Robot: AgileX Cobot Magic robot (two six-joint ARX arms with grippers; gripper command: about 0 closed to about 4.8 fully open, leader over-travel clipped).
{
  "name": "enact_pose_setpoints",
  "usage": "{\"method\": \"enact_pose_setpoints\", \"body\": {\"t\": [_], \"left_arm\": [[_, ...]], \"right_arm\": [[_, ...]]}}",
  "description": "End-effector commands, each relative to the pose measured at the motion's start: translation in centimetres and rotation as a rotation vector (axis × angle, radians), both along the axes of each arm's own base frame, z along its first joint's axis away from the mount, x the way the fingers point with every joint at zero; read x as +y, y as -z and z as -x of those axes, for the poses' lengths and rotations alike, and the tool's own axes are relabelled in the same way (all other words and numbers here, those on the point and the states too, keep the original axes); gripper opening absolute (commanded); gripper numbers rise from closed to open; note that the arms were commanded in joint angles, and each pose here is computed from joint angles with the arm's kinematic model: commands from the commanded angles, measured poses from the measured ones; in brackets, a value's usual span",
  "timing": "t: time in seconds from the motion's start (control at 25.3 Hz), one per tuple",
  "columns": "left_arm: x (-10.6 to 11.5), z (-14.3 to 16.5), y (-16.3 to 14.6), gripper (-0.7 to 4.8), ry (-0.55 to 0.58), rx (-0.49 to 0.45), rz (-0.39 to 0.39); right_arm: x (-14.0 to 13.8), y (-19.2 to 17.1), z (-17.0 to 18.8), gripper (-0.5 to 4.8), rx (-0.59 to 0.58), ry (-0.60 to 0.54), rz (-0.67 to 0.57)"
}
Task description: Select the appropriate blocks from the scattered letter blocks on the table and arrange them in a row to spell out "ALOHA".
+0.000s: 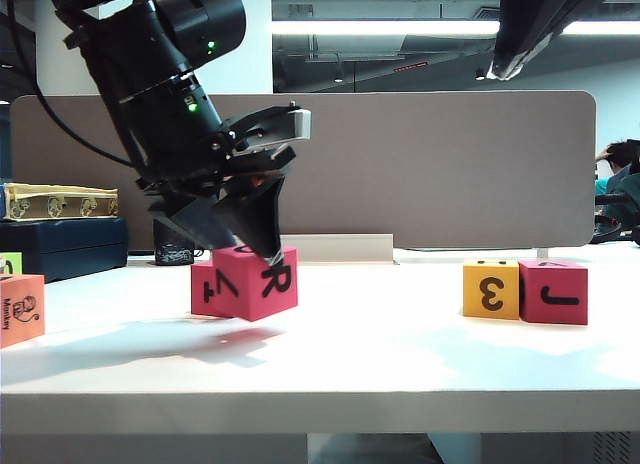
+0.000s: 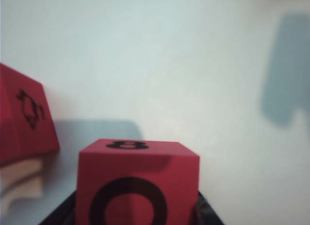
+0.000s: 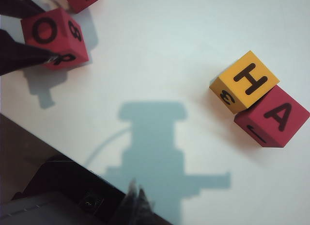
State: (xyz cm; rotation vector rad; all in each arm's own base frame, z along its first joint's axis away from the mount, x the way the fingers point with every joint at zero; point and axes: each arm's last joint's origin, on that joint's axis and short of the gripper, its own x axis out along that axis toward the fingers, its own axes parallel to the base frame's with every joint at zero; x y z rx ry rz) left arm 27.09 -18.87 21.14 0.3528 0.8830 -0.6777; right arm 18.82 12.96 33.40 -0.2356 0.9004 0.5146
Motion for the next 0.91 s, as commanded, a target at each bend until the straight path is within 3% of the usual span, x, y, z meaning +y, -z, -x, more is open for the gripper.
{"method": "enact_pose_setpoints", "body": {"t": [0.04,0.2,0.4,0.59,0.91], "left_arm": [[-0.6,-0.9,0.4,2.63,-0.009,-0.045,0.019],[-2.0,-3.1,1.7,2.63,-0.019,-0.012,-0.021],[-2.8,-4.3,0.9,2.63,-0.027,-0.032,-0.007],[-3.1,-4.9,-0.4,2.63,-0.081,-0.069,0.014],[-3.1,-5.0,0.0,2.63,-0.104,-0.054,0.018]], "right_arm": [[0.0,-0.3,-0.1,-0.04,-0.022,-0.002,-0.013],[0.0,-0.3,0.0,-0.04,-0.020,-0.002,-0.011],[0.0,-0.3,0.0,-0.04,-0.015,-0.002,-0.007],[0.0,-0.3,0.0,-0.04,-0.014,-0.002,-0.007],[0.0,-0.3,0.0,-0.04,-0.014,-0.001,-0.007]]}}
